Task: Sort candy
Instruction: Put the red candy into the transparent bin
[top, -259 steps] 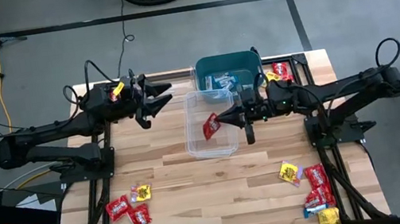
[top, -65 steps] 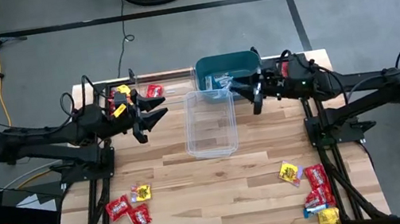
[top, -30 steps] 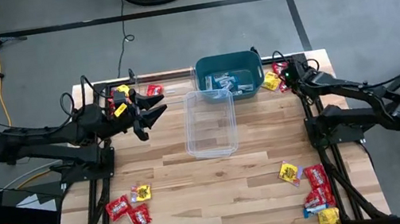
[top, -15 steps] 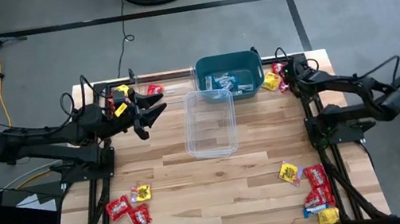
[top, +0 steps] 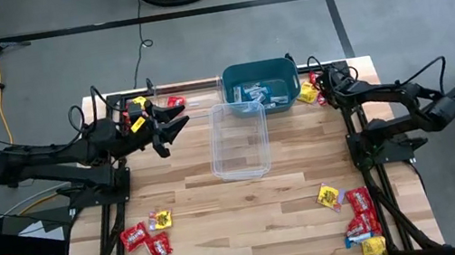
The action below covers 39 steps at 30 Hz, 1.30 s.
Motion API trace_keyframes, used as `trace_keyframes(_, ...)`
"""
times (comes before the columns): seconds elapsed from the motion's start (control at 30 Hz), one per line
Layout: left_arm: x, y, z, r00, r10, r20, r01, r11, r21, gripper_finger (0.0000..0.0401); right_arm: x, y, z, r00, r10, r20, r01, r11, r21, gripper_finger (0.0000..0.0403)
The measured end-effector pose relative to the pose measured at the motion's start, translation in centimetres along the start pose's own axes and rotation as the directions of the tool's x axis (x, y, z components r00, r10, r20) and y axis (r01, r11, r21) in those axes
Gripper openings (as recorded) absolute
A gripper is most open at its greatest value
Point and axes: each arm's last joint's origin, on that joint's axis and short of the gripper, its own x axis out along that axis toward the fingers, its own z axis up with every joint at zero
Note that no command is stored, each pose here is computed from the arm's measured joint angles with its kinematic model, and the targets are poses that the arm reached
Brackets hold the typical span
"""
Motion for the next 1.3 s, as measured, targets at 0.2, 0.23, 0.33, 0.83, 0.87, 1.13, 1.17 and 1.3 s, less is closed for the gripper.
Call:
trace_keyframes(0.2, 0.0, 0.0, 0.0, 1.0, -0.001, 0.0, 0.001, 1.0, 0.0, 0.0209, -0.2, 0.0, -0.3, 1.0, 0.005, -0.022, -0.007, 0.994, -0.112, 0.0015)
trace_keyframes(0.23, -0.1, 0.0, 0.1, 1.0, -0.001, 0.001, 0.001, 1.0, 0.0, 0.0209, -0.4, -0.1, -0.4, 0.999, 0.011, -0.032, -0.015, 0.991, -0.132, 0.0011)
trace_keyframes(0.33, -0.1, 0.0, 0.1, 1.0, -0.002, 0.006, 0.002, 1.0, -0.002, 0.0209, -1.3, -0.1, -0.7, 0.997, 0.048, -0.057, -0.058, 0.983, -0.177, 0.0004)
trace_keyframes(0.83, -0.3, 0.0, 0.4, 1.0, -0.006, 0.016, 0.006, 1.0, -0.005, 0.0209, -11.4, -0.1, 3.7, 0.92, 0.34, 0.198, -0.243, 0.887, -0.394, 0.0)
trace_keyframes(0.87, -0.3, 0.0, 0.4, 1.0, -0.006, 0.015, 0.006, 1.0, -0.005, 0.0209, -12.3, 0.2, 4.1, 0.898, 0.384, 0.214, -0.271, 0.867, -0.418, 0.0)
trace_keyframes(1.13, -0.3, 0.0, 0.4, 1.0, 0.0, 0.017, 0.0, 0.999, 0.039, 0.0209, -20.1, 2.7, 6.1, 0.578, 0.811, 0.089, -0.58, 0.485, -0.655, 0.0)
trace_keyframes(1.17, -0.3, 0.0, 0.4, 1.0, 0.006, 0.018, -0.007, 0.999, 0.043, 0.0209, -20.9, 3.0, 6.0, 0.504, 0.863, 0.018, -0.623, 0.378, -0.684, 0.0)
trace_keyframes(1.3, -0.3, 0.1, 0.4, 1.0, 0.018, 0.023, -0.02, 0.998, 0.064, 0.0209, -23.9, 3.9, 5.1, 0.151, 0.954, -0.258, -0.729, -0.069, -0.681, 0.0)
